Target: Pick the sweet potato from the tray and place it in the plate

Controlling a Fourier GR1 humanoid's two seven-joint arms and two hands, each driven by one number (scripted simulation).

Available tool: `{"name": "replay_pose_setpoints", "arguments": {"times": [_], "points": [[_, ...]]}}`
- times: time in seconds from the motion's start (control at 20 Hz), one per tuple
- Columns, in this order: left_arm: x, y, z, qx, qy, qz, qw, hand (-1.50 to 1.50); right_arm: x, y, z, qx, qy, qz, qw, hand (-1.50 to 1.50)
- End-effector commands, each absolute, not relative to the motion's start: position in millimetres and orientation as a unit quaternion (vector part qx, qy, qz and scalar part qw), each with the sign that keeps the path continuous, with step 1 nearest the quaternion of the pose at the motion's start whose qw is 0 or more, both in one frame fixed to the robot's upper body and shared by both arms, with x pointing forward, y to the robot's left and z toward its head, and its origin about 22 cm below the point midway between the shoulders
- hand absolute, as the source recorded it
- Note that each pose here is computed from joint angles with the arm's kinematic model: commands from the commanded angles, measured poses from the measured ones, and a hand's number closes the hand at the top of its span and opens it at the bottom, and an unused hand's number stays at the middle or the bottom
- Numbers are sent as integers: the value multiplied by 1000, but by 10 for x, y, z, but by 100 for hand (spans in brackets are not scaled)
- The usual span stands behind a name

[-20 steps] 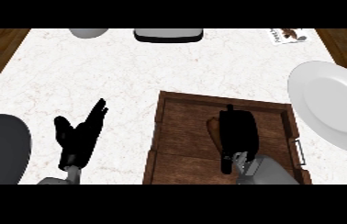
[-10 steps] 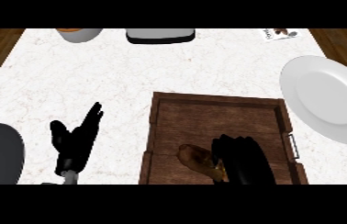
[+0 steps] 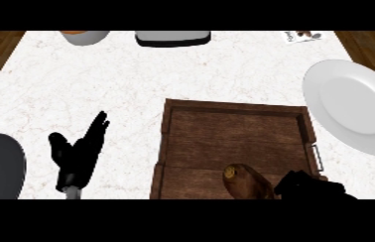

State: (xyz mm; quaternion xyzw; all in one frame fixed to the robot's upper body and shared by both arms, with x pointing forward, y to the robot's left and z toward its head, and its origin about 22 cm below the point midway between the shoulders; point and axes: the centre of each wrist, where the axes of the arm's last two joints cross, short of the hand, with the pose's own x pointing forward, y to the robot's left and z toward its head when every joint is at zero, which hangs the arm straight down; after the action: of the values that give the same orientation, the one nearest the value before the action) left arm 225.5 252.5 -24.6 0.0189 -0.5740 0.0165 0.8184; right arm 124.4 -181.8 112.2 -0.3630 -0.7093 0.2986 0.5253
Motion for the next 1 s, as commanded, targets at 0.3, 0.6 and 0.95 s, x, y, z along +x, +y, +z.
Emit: {"name": "replay_pose_setpoints", "arguments": {"times": [0.3,0.6,0.95], "points": [[2312,2383,-270,3,-561,2,828,0,1238,-2523,1094,-389,-728,106,555,150],[2368,2374,-315,2,-561,0,828,0,1664,-3238,873,-411,-733,53,539,150],[2395,2435,-332,1,-562,-8,827,0,2227,-4065,638,-461,-717,2,523,150]]}}
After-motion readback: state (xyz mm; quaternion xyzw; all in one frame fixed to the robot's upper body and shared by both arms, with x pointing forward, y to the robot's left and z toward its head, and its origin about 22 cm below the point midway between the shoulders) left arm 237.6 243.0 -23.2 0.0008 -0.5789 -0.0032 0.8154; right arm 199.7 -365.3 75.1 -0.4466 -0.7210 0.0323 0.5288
